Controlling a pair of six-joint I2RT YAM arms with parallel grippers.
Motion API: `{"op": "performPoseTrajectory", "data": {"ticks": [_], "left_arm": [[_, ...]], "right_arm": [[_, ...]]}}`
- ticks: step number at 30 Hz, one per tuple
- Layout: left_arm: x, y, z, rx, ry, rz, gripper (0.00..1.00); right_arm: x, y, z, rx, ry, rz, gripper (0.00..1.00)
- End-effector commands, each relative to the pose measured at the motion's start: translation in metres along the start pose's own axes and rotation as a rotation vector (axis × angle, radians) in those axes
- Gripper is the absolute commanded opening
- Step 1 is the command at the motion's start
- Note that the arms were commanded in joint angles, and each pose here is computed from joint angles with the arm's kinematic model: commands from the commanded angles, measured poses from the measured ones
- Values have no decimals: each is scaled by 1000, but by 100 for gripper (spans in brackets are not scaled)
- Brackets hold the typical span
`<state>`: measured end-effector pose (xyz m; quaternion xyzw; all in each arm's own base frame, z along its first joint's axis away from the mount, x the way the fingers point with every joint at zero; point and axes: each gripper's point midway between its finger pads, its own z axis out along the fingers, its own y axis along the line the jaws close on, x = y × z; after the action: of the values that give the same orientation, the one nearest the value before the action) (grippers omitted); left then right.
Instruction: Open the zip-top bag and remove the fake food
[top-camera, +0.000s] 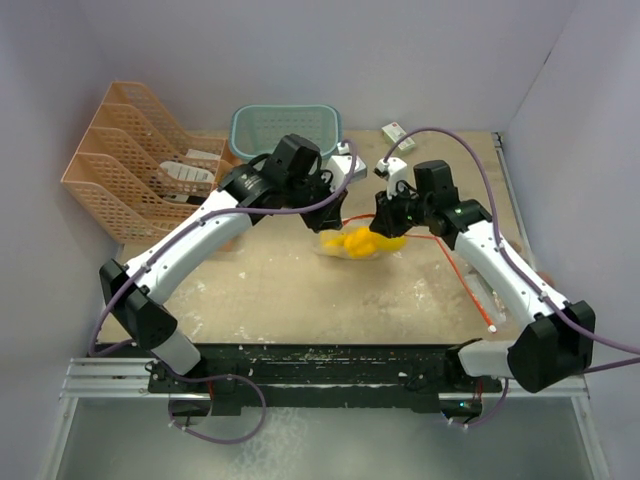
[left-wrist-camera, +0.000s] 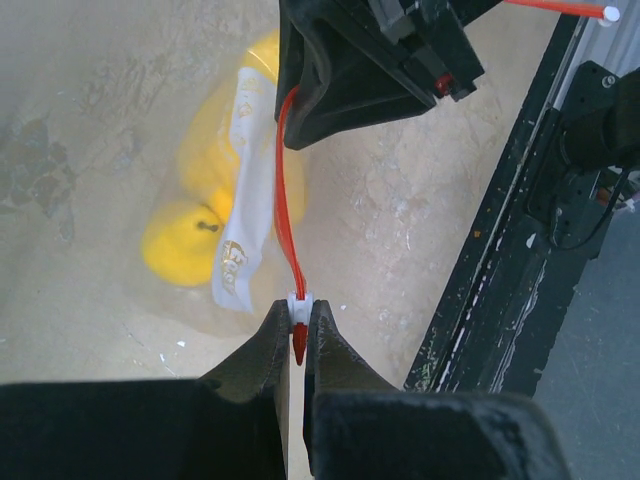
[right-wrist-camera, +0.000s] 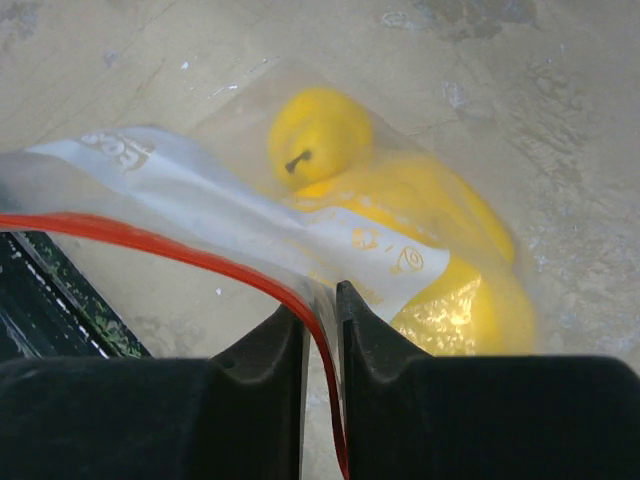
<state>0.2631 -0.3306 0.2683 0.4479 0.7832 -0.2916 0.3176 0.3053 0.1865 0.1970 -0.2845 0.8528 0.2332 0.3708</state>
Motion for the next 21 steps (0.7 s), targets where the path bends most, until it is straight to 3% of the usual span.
{"op": "performPoseTrajectory", "data": {"ticks": [1,2,6,7,9,11,12,13,17,21], "left_arm": [[-24,-9,-16,22,-120,22,0],[-24,-8,-16,17,-123,15,0],[-28,0,-15,-31,-139,-5,0],[-31,5,-17,-62,-149,-10,4],[-36,12,-23,-112,-178,-9,31],[-38,23,-28,-185,-203,-6,75],[-39,28,-31,-217,-218,-5,92],[-37,34,-33,-247,-226,-8,100],[-42,49,-44,-288,-285,-13,99],[-57,51,-58,-187,-382,-40,99]], "right_arm": [[-17,6,-5,-30,-53,-28,7],[-20,7,-8,-28,-63,-26,0],[-39,23,-18,-88,-125,25,0],[-44,27,-21,-100,-140,32,0],[-50,33,-27,-124,-148,34,0],[-53,39,-32,-147,-150,34,0],[-55,41,-35,-153,-151,33,0],[-56,43,-37,-162,-153,33,0],[-65,54,-49,-199,-175,27,0],[-77,69,-66,-254,-198,10,0]]}}
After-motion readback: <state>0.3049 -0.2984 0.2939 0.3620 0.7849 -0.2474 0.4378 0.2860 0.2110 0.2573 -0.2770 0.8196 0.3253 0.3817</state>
